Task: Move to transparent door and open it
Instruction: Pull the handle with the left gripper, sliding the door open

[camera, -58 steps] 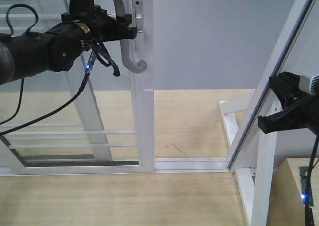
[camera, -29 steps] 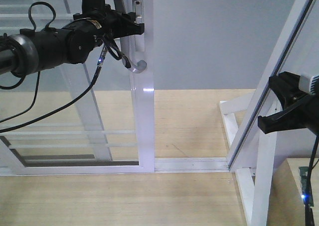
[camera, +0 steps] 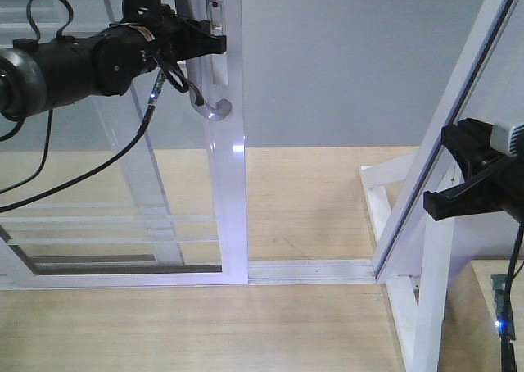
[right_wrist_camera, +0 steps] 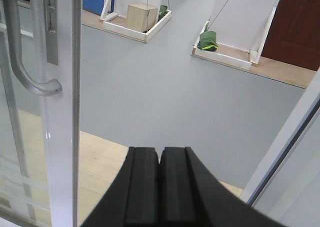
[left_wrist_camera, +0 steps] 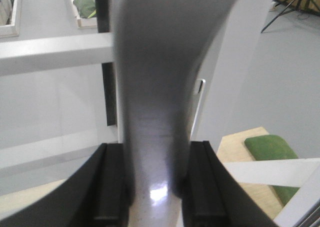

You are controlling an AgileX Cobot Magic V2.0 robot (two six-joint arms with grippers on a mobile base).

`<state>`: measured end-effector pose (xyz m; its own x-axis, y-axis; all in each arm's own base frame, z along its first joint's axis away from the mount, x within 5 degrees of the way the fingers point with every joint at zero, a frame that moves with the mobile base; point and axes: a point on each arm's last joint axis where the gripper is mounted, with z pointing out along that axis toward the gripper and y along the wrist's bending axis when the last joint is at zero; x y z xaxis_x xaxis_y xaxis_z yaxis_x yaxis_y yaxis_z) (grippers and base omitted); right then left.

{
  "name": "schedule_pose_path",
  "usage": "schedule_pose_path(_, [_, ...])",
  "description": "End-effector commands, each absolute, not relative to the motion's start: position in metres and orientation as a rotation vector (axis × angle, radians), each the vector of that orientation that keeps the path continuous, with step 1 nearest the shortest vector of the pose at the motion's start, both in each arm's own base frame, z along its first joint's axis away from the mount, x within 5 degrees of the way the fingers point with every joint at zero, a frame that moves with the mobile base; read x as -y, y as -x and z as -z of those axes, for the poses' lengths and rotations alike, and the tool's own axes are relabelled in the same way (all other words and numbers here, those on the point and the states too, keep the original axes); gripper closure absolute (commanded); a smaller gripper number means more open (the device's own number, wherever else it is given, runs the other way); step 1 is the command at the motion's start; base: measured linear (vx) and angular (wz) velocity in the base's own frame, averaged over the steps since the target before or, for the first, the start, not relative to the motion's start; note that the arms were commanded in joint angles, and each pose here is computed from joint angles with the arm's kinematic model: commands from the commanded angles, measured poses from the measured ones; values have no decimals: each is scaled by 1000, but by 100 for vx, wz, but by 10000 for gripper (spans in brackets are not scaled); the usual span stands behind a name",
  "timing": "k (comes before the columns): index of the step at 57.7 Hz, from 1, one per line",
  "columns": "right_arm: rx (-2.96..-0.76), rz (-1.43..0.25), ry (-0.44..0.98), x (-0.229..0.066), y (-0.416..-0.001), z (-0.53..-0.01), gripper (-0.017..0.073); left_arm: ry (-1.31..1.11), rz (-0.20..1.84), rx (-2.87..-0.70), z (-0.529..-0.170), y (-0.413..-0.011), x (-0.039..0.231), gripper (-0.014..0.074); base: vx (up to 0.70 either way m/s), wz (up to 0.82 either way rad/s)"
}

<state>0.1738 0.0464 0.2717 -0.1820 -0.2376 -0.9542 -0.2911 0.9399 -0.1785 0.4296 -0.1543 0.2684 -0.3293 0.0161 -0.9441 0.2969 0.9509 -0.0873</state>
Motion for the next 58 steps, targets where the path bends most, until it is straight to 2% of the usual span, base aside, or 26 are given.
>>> schedule_pose_path(1, [-1660,-30,381,-46,-176,-290,547,-115,243,-1643,-338,-427,114,596,0,0])
schedule_pose_path(12, [-1665,-29,383,-46,-176,-289,547,-78,210,-1656,-346,-426,91,594,0,0])
schedule_pose_path(28, [-1668,-30,384,-46,-176,-289,547,-63,179,-1689,-351,-424,74,590,0,0])
schedule_pose_path(37, [-1679,-30,387,-46,-176,-288,547,-234,58,-1761,-352,-416,71,590,0,1])
schedule_pose_path(42, [-1693,-31,391,-46,-176,-287,547,-320,3,-1802,-354,-408,71,590,0,1])
schedule_pose_path(58, [-1709,-32,396,-46,-175,-285,547,-296,13,-1851,-351,-353,57,590,0,0])
